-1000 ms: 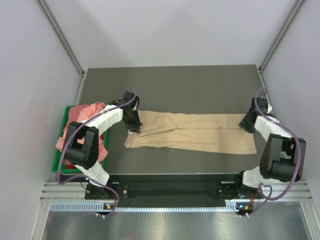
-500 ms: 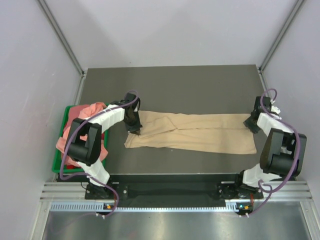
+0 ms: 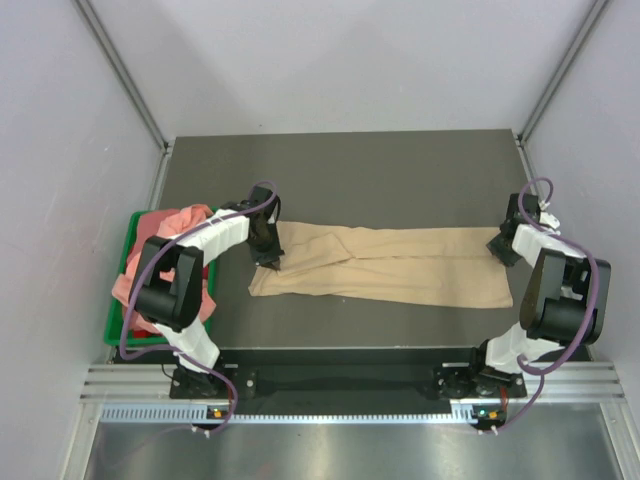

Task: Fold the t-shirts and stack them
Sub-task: Fold the tshirt

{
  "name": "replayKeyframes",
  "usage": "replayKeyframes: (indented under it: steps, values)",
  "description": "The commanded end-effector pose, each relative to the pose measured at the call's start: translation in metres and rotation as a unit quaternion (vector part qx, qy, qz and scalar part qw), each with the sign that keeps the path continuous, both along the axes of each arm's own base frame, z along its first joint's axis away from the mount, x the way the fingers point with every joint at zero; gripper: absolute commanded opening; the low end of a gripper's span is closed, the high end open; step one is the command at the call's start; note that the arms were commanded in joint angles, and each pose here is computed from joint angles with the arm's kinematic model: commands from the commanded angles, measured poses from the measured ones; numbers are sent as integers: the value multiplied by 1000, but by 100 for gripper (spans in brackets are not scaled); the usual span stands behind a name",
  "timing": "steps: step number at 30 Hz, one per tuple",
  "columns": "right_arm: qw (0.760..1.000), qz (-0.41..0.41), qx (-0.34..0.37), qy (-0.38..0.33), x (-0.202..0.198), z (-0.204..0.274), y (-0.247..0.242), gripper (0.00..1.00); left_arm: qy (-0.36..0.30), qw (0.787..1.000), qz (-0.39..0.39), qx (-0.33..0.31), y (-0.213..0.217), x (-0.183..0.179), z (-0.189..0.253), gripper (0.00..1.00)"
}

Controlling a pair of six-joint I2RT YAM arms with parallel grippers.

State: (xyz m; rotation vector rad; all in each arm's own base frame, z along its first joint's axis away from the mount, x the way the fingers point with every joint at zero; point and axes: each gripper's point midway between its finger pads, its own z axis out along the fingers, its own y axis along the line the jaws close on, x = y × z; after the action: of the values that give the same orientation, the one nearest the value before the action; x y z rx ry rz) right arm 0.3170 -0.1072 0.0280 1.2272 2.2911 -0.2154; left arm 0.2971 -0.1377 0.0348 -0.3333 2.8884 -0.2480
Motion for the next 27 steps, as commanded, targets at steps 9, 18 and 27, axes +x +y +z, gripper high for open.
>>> replayKeyframes:
  steps: [9,18,27]
  values:
    - [999,-10,-19,-27,11,32,-11,35,-14,1000,-11,11,6,-3,12,0]
    - [999,-8,-2,-43,21,37,-6,35,-20,999,-24,-11,-2,-4,15,0]
    - [999,-9,10,-41,32,28,-5,36,-27,999,-33,-18,-7,-5,21,0]
